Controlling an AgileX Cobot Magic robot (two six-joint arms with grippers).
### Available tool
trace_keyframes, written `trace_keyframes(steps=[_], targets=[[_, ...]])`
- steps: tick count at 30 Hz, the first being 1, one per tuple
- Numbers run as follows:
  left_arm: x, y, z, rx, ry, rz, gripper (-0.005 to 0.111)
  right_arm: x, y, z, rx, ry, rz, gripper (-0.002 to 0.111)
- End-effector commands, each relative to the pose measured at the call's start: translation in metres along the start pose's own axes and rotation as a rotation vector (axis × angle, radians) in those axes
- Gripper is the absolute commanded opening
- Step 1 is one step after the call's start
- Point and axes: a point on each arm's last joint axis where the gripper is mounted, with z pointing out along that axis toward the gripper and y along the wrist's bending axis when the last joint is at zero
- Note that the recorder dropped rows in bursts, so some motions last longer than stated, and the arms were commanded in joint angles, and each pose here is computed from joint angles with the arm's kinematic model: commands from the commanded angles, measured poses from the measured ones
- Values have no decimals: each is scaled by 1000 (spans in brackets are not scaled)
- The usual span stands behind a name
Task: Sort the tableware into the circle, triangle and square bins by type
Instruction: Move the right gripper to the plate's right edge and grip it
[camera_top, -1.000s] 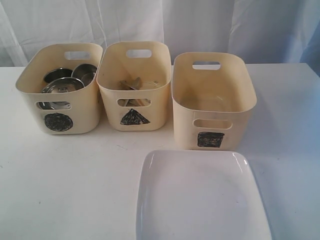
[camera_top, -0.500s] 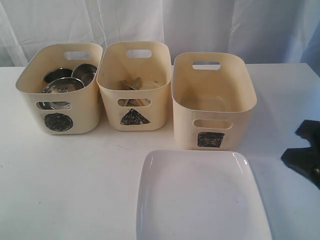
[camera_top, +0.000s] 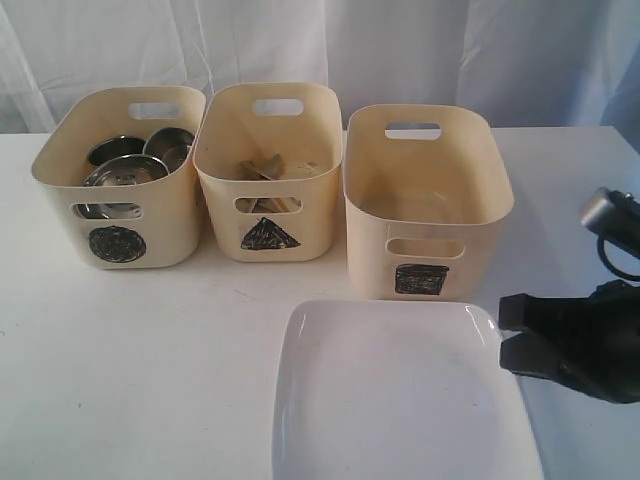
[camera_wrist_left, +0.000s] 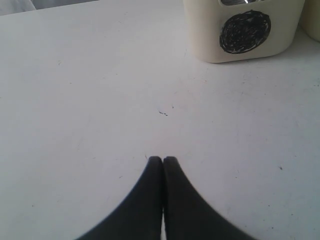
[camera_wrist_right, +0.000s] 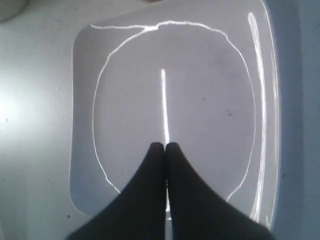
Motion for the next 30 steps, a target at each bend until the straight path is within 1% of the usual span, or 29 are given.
trace_keyframes(steps=[1, 4, 6, 7, 10, 12, 14, 18, 19, 20, 21, 22, 24, 30], targets=[[1, -1, 0, 6, -2, -5, 0, -13, -6, 4, 18, 20, -23, 0], [1, -1, 0, 6, -2, -5, 0, -24, -13, 1, 21, 33, -29, 0], [1, -1, 0, 6, -2, -5, 0, -31, -19, -2, 18, 60, -57, 0], [1, -1, 0, 6, -2, -5, 0, -33, -23, -2, 14, 78, -67, 0], [1, -1, 0, 6, -2, -5, 0, -38, -35, -1, 1, 129, -32, 0], [1, -1, 0, 6, -2, -5, 0, -38, -41, 2, -29, 175, -61, 0], [1, -1, 0, 6, -2, -5, 0, -38, -45, 7, -105, 222, -63, 0], [1, -1, 0, 6, -2, -5, 0, -45, -48, 14, -303, 199, 6, 0], [1, -1, 0, 6, -2, -5, 0, -46, -49, 14, -354, 209, -6, 0], [1, -1, 0, 6, -2, -5, 0, -45, -53, 15, -394, 220, -59, 0], [1, -1, 0, 6, -2, -5, 0, -44, -58, 17, -408, 235, -111, 0], [1, -1, 0, 6, -2, -5, 0, -44, -64, 20, -409, 247, -103, 0], [1, -1, 0, 6, -2, -5, 0, -44, -71, 25, -410, 262, -36, 0], [1, -1, 0, 6, -2, -5, 0, -45, -88, 30, -396, 239, -63, 0]])
